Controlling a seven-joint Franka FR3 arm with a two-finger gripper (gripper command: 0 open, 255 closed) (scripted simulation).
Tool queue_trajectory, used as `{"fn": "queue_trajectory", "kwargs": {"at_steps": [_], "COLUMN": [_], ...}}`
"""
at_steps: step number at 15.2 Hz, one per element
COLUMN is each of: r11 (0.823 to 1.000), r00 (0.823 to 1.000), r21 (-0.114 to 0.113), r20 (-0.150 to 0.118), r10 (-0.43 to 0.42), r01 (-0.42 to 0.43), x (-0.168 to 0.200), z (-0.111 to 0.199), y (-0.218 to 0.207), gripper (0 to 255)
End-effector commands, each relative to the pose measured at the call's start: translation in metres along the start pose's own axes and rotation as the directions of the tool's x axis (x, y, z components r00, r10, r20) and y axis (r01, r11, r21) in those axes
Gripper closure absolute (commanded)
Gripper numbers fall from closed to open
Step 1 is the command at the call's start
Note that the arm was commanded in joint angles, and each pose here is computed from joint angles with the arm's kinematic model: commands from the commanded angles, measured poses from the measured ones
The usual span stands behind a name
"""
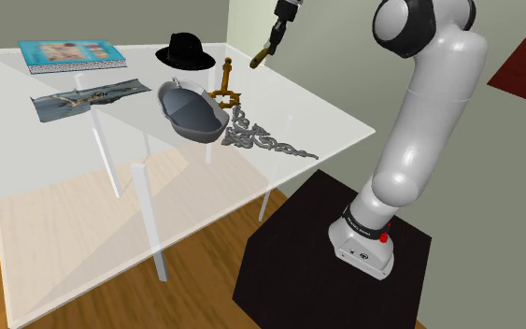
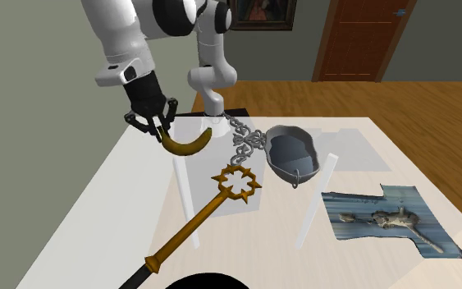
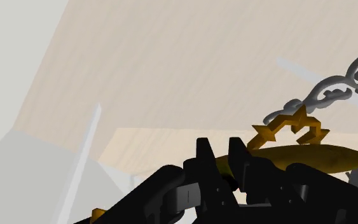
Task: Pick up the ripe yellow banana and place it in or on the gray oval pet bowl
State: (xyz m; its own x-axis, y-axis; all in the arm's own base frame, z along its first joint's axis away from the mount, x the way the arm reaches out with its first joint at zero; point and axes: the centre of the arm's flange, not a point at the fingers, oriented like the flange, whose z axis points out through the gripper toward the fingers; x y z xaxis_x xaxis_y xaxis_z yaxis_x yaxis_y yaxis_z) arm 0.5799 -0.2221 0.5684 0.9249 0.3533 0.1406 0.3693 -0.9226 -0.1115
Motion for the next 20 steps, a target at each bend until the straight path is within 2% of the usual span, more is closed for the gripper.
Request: {"fn": "queue_trajectory", "kwargs": {"at_steps": [1,20], "r11": [1.0,1.0], "r00": [1.0,1.0], "r21": [-0.001,-0.001], "r20": [0.0,0.0], "r10": [0.001,0.001], "r01": [-0.001,-0.001], "x": [0.008,0.095], "z": [0.006,0.043], "y": [-0.025,-0.257], "gripper": [255,255]}}
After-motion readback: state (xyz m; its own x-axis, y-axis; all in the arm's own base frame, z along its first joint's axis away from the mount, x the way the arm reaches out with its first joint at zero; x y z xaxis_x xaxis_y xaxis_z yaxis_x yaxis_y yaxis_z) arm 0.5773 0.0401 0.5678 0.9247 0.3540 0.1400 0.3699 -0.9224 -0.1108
